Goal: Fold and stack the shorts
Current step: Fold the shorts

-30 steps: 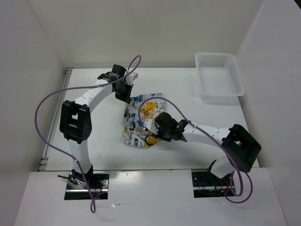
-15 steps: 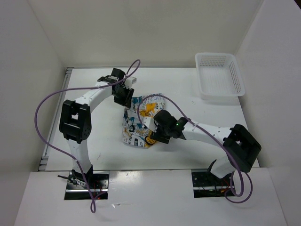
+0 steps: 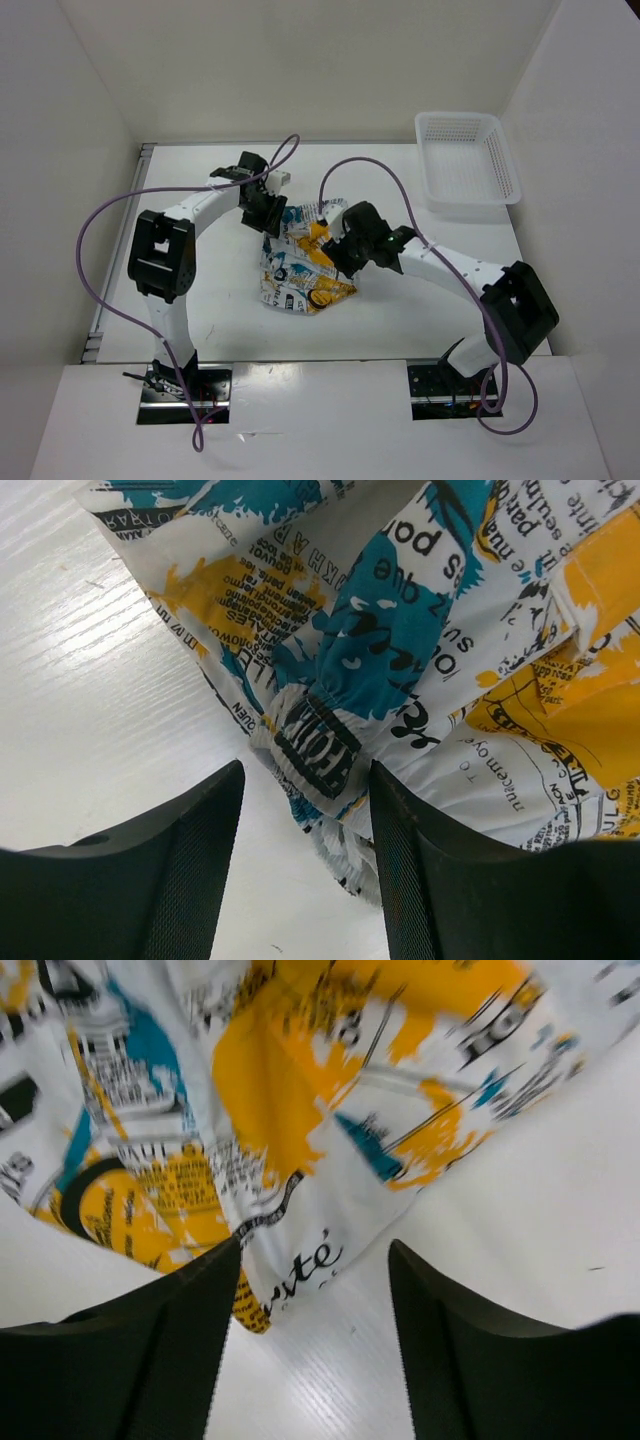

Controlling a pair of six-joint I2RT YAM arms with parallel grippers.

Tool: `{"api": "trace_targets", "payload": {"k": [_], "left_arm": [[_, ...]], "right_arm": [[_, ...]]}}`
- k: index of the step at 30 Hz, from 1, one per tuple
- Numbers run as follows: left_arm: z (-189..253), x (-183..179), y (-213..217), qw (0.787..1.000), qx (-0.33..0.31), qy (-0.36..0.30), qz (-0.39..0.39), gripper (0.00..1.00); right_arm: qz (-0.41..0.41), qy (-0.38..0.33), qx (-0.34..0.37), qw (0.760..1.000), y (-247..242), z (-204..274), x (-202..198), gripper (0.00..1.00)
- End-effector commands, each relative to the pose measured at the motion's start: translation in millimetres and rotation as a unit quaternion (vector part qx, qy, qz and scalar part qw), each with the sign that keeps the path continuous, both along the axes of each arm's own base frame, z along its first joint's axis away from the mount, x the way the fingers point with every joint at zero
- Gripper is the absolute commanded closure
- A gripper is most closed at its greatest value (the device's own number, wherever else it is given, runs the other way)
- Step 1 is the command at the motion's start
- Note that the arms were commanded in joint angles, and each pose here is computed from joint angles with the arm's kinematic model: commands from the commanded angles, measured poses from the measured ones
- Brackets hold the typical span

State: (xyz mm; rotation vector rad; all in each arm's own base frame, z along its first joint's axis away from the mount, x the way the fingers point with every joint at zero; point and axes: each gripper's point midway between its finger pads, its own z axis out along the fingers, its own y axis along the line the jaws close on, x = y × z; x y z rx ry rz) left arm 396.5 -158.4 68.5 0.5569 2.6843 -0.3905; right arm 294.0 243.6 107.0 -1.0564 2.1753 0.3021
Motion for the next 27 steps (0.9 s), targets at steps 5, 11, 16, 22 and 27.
{"api": "trace_targets", "payload": {"k": [5,11,16,22,27], "left_arm": [[-27,-6,2,0.999,0.006,0.034,-0.001,0.39],[-33,-5,8,0.999,0.012,0.037,0.005,0.35],[-30,0,12,0.999,0.023,0.023,0.011,0.32],[-26,6,14,0.999,0.03,0.012,0.015,0.26],[3,13,12,1.0,0.022,-0.013,0.016,0.21]], "right_arm": [[0.018,0.014,0.017,1.0,4,-27,-16,0.54],[0.048,0.017,-0.014,0.999,-2,-50,-24,0.7],[0.114,0.044,-0.04,0.992,6,-69,-65,0.75],[0.141,0.031,-0.086,0.986,-10,-82,-72,0.75],[0.139,0.005,-0.11,0.984,-15,-72,-60,0.75]]}}
